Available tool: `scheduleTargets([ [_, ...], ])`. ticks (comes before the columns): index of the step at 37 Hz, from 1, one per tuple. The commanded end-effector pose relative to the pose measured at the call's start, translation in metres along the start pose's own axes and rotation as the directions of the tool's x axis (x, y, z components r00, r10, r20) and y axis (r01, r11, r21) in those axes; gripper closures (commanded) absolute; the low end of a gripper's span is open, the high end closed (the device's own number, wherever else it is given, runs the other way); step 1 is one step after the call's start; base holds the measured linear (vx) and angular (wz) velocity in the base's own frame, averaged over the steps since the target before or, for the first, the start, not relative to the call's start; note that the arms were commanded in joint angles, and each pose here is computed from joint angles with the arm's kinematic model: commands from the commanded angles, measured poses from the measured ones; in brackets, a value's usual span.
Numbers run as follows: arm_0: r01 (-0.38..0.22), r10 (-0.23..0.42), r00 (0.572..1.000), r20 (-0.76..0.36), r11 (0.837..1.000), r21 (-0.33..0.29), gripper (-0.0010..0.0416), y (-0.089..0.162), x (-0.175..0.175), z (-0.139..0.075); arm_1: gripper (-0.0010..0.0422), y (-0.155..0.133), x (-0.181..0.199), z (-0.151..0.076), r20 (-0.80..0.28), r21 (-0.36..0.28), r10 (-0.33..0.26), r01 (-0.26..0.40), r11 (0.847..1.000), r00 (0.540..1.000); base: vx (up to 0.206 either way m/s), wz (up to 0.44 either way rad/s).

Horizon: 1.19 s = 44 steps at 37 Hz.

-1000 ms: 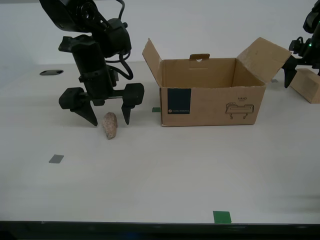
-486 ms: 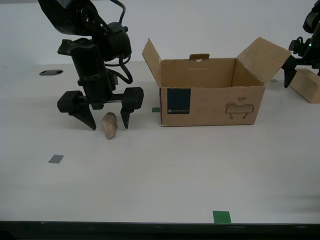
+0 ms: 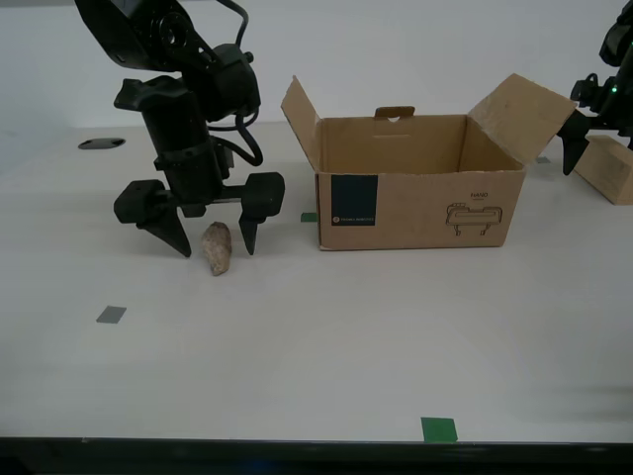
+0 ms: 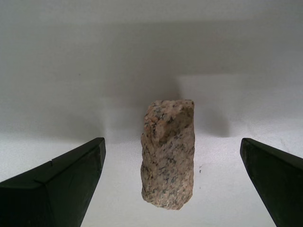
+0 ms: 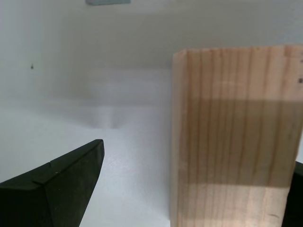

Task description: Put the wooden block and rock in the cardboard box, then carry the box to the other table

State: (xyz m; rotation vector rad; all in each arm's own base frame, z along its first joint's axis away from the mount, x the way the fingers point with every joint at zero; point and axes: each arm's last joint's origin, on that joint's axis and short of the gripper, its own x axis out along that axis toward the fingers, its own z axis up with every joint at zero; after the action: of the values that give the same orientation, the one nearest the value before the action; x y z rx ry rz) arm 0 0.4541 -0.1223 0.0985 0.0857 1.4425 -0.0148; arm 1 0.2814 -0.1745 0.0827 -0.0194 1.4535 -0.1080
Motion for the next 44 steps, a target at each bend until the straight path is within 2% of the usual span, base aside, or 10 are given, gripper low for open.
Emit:
scheduleTargets([
  [1,0.001,-0.001,1.0,-0.009,1.0,-0.015,0.0016,-0.0004,-0.0001,-0.0011,0.0023,-0.0005,0.0001,0.0,0.001,-0.003,-0.004,0.004,1.0,1.0,0.0,0.0],
  [7,0.046,-0.046,0.999,-0.022,0.999,-0.027,0.0016,-0.0027,-0.0001,-0.002,0.0023,-0.0007,0.0001,0.0,0.001,-0.003,-0.004,0.004,1.0,1.0,0.0,0.0],
  [15,0.049,-0.05,0.998,-0.03,0.998,-0.027,0.0016,-0.0032,-0.0001,-0.0028,0.0023,-0.0009,0.0001,-0.0001,0.002,-0.003,-0.004,0.004,1.0,1.0,0.0,0.0],
  [19,0.075,-0.076,0.997,-0.035,0.997,-0.03,0.0016,-0.004,-0.0002,-0.003,0.0023,-0.001,0.0001,-0.0001,0.002,-0.001,-0.005,0.005,1.0,1.0,0.0,0.0],
  [44,0.075,-0.076,0.997,-0.035,0.997,-0.028,0.0016,-0.0043,-0.0002,-0.003,0.0023,-0.0009,0.0003,0.0001,0.012,-0.01,0.008,-0.008,1.0,1.0,0.0,0.0],
])
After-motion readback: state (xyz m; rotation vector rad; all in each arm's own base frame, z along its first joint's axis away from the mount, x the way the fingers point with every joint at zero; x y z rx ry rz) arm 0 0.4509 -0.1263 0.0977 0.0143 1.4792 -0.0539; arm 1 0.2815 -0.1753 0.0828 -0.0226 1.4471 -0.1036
